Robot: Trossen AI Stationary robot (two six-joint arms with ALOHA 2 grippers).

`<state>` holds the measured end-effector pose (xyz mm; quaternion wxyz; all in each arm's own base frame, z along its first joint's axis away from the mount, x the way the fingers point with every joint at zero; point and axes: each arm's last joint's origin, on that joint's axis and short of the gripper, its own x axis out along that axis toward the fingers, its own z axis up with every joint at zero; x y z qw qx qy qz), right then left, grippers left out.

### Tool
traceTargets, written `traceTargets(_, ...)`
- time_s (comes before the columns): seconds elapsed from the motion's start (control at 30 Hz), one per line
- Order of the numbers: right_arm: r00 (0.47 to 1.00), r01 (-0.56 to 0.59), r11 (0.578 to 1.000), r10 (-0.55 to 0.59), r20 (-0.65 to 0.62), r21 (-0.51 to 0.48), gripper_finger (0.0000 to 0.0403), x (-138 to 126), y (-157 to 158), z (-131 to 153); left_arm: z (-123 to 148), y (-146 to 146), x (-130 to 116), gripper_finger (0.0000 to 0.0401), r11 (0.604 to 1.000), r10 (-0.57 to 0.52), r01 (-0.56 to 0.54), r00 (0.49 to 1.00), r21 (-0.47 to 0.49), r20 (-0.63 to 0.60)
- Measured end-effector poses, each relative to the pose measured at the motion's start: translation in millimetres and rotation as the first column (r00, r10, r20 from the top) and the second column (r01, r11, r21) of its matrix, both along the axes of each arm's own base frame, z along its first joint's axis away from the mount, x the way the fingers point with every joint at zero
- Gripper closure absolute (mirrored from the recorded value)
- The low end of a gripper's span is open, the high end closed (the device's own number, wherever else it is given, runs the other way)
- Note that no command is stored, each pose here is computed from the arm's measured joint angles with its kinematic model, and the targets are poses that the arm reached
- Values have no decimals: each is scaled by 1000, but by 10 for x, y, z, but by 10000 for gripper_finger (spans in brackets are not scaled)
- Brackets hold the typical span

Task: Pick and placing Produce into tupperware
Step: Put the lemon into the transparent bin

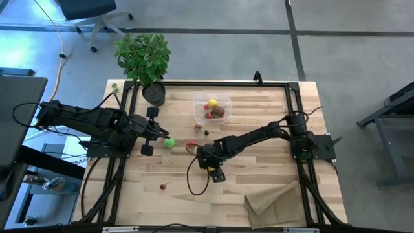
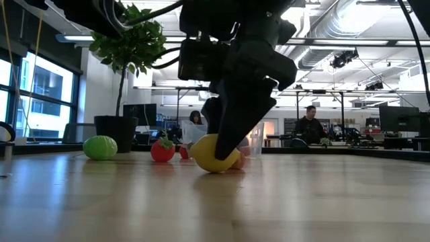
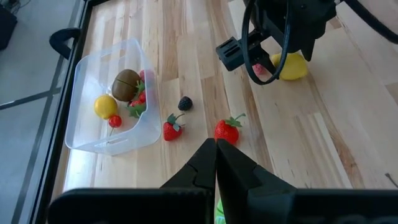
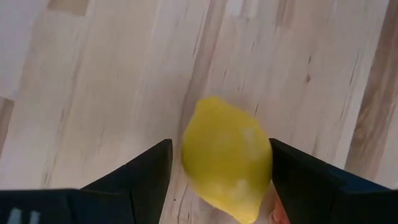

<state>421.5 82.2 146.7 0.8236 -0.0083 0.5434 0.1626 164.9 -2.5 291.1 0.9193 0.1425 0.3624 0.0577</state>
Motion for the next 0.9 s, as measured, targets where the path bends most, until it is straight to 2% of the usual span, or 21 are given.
traceTargets(0.9, 998, -55, 997, 55, 13, -60, 155, -10, 14, -5, 0, 0, 0, 398, 1000, 0, 0, 1000, 0, 0)
